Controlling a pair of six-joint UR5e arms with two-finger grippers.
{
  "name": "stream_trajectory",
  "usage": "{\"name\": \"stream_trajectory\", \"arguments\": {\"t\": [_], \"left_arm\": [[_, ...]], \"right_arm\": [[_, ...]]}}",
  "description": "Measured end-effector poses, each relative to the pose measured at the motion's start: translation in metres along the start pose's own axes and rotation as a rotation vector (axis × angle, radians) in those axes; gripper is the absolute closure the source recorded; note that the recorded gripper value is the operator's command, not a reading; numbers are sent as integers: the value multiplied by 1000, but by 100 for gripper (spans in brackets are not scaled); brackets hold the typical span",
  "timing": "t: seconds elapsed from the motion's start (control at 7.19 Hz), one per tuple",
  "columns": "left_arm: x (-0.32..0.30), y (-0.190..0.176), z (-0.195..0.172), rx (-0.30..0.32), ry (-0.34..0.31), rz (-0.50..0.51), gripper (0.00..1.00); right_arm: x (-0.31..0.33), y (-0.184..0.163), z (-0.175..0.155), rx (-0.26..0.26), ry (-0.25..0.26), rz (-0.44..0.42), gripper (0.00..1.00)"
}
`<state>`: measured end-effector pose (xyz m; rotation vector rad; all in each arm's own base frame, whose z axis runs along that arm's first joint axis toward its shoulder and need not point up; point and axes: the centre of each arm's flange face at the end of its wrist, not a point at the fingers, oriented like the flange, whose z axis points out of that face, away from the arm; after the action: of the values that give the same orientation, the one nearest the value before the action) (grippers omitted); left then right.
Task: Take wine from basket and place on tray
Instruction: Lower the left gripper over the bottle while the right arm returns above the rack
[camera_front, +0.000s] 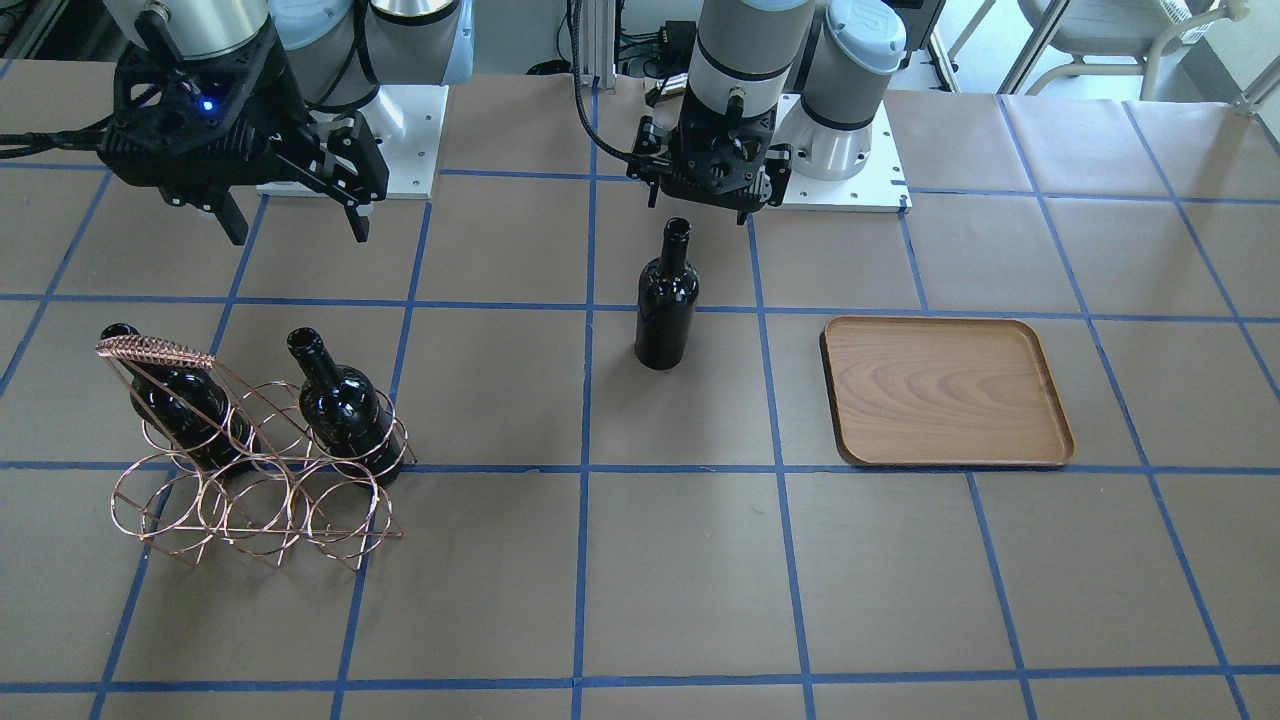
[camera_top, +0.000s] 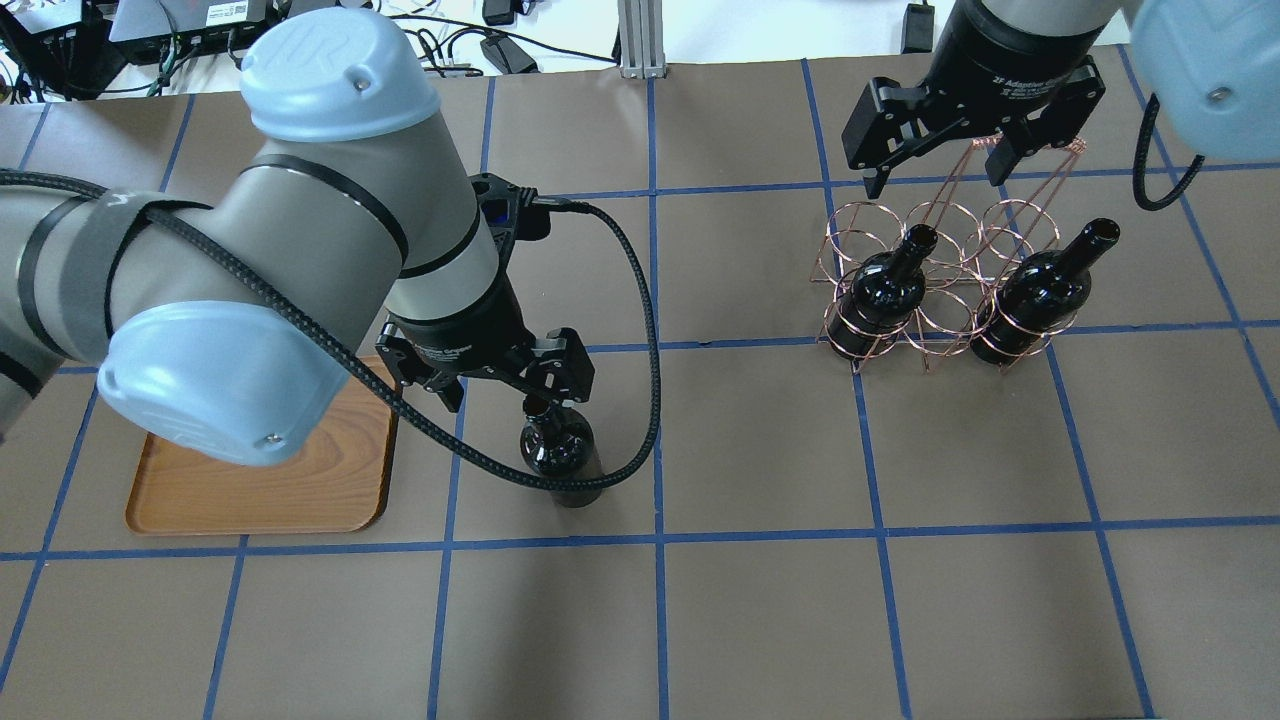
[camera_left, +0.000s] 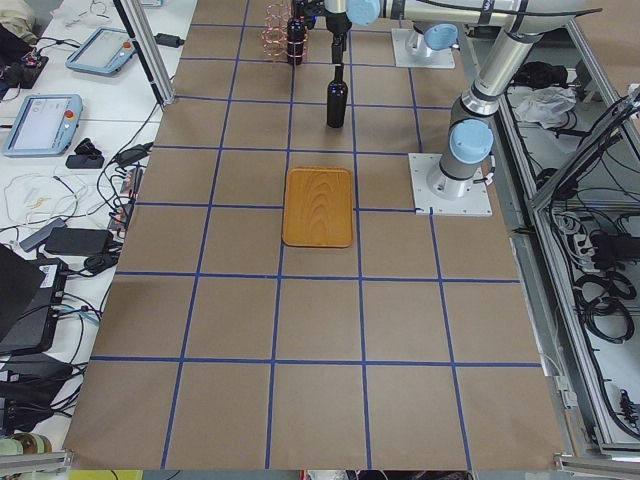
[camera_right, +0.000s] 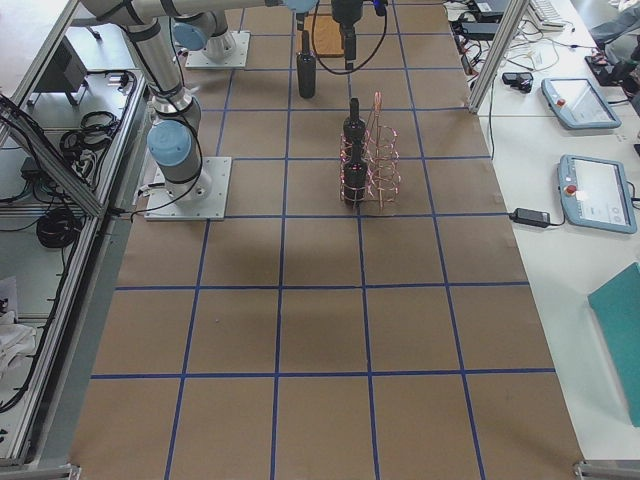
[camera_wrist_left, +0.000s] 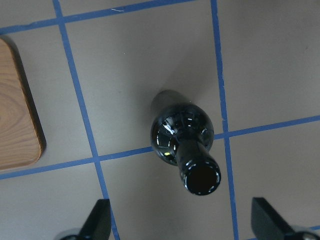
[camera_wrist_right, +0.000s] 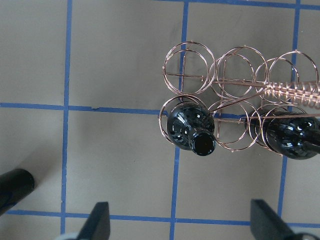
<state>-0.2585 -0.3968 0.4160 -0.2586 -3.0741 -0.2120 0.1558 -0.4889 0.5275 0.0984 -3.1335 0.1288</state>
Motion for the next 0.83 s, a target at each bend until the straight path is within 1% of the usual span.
{"name": "stream_trajectory", "arguments": {"t": [0.42,0.7,0.83], "left_arm": [[2,-22,24,-14,0,4,3],[3,-30,38,-34,-2,11,10],[3,-30,46,-49,-4,16,18]], "right_arm": [[1,1,0,-3,2,7,0],[1,1,0,-1,7,7,0],[1,1,0,-1,7,8,0]]}}
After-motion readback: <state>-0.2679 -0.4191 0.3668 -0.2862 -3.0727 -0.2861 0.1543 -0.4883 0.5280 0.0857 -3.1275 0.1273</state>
